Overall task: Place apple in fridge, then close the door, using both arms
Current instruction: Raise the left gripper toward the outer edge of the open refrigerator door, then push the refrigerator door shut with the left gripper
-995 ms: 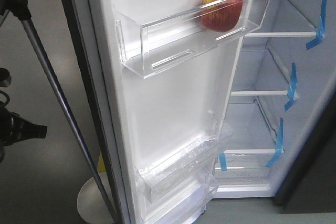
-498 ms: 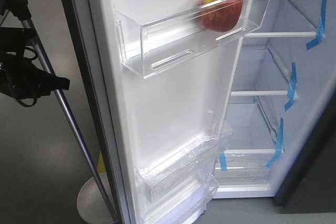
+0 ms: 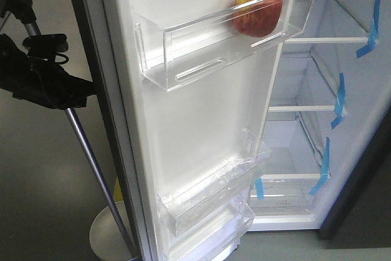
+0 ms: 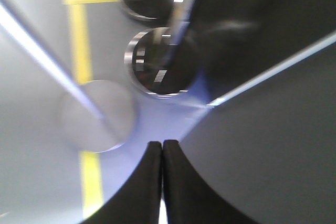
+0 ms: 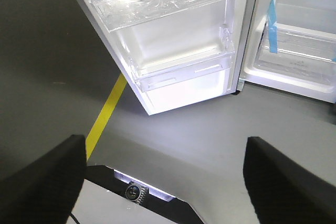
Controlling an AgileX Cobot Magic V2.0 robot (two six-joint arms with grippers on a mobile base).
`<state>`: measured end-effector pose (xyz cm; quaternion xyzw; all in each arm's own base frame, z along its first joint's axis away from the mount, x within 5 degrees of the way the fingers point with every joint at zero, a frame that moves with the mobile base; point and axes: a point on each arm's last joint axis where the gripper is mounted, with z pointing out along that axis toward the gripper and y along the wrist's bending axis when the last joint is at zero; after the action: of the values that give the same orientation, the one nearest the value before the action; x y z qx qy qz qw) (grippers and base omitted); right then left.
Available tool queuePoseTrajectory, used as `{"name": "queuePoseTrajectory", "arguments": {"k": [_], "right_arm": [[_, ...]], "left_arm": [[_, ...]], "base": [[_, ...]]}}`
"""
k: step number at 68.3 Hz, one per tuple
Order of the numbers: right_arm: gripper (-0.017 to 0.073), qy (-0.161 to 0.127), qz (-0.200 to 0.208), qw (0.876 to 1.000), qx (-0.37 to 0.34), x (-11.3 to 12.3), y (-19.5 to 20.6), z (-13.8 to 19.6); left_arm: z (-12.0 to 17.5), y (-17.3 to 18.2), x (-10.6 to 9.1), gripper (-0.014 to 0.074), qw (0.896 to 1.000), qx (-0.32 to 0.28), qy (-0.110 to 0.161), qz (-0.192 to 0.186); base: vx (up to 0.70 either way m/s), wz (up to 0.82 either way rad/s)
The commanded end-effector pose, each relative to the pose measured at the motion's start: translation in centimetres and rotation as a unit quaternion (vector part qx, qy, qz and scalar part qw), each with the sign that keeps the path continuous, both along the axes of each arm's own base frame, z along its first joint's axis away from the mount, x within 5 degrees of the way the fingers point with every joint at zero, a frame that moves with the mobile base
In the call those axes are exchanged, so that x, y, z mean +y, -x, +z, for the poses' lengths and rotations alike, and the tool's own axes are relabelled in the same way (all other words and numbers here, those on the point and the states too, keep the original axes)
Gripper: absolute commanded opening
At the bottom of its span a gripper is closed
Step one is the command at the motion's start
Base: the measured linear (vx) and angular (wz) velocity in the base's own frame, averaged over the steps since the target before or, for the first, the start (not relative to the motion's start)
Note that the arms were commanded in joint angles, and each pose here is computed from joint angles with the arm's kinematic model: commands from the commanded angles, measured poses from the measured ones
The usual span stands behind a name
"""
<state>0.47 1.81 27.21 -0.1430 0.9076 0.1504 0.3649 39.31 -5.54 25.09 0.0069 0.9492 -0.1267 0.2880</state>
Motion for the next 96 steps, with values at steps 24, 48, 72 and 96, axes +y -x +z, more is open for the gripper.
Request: {"name": "queuePoseTrajectory", "arguments": {"k": [24,48,72,96], "right_arm": [[0.0583,-0.013,-0.004,1.0,-0.027,0.1,-0.3,1.0],[0.0583,-0.013,-0.004,1.0,-0.027,0.1,-0.3,1.0],[0.0583,-0.013,-0.004,1.0,-0.027,0.1,-0.3,1.0],[0.0583,-0.013,-0.004,1.0,-0.027,0.1,-0.3,1.0]], "left_arm": [[4.1,0.3,-3.1,-0.0006,0.984,-0.074,0.145,-0.071],[4.2,2.1,-8.6,-0.0006,0.972,-0.06,0.158,-0.164],[4.6,5.1,-15.2,-0.0006,0.947,-0.069,0.184,-0.254],[5.6,8.5,-21.8,-0.0006,0.899,-0.138,0.233,-0.345]], "base": [[0.0,0.0],[0.0,0.0],[0.0,0.0],[0.0,0.0]]}}
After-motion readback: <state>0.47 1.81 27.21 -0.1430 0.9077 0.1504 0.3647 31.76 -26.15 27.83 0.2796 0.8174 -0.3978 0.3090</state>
